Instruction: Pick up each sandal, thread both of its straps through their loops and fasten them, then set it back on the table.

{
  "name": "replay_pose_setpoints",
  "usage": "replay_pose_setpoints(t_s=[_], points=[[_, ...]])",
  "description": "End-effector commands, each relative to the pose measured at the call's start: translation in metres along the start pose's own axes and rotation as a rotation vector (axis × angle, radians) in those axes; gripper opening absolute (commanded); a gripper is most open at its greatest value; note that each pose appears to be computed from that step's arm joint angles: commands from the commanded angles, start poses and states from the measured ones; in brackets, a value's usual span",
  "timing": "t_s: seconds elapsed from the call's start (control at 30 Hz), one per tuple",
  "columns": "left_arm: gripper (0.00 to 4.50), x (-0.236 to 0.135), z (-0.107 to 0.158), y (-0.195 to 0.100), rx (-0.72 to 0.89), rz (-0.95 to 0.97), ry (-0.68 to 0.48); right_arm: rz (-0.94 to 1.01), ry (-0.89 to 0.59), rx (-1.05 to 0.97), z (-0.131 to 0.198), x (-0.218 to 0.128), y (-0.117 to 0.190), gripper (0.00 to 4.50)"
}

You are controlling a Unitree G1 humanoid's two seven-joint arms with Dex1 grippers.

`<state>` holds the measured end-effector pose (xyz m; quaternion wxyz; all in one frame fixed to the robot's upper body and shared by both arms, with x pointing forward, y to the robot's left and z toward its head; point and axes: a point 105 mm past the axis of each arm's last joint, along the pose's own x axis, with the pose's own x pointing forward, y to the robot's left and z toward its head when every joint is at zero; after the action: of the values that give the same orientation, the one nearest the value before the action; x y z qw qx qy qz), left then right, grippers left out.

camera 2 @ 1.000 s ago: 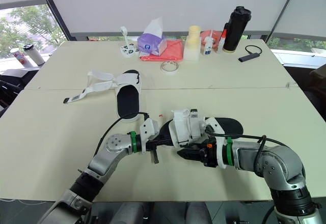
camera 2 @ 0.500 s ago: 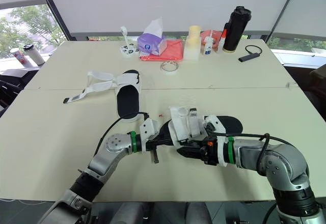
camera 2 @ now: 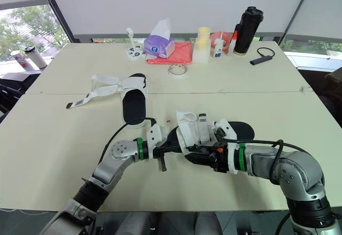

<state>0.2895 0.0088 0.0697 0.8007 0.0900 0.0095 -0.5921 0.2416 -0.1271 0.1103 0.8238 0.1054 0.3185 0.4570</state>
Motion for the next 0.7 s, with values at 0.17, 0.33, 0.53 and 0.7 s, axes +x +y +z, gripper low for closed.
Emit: replay_pose_setpoints(t_s=[0.17,0.33,0.53,0.7], points=[[0.0,-0.003,-0.036,-0.009,-0.073,-0.01,0.131,0.052,-0.048,0.012,0.013,0.001,0.01,0.04],[0.0,-0.003,-0.036,-0.009,-0.075,-0.008,0.13,0.065,-0.035,0.042,0.009,0.002,0.012,0.04],[0.0,-0.003,-0.036,-0.009,-0.075,-0.007,0.128,0.076,0.03,0.032,-0.005,-0.001,0.017,0.04],[0.0,-0.002,-0.036,-0.01,-0.077,-0.009,0.126,0.071,0.132,0.008,-0.025,-0.005,0.018,0.04]])
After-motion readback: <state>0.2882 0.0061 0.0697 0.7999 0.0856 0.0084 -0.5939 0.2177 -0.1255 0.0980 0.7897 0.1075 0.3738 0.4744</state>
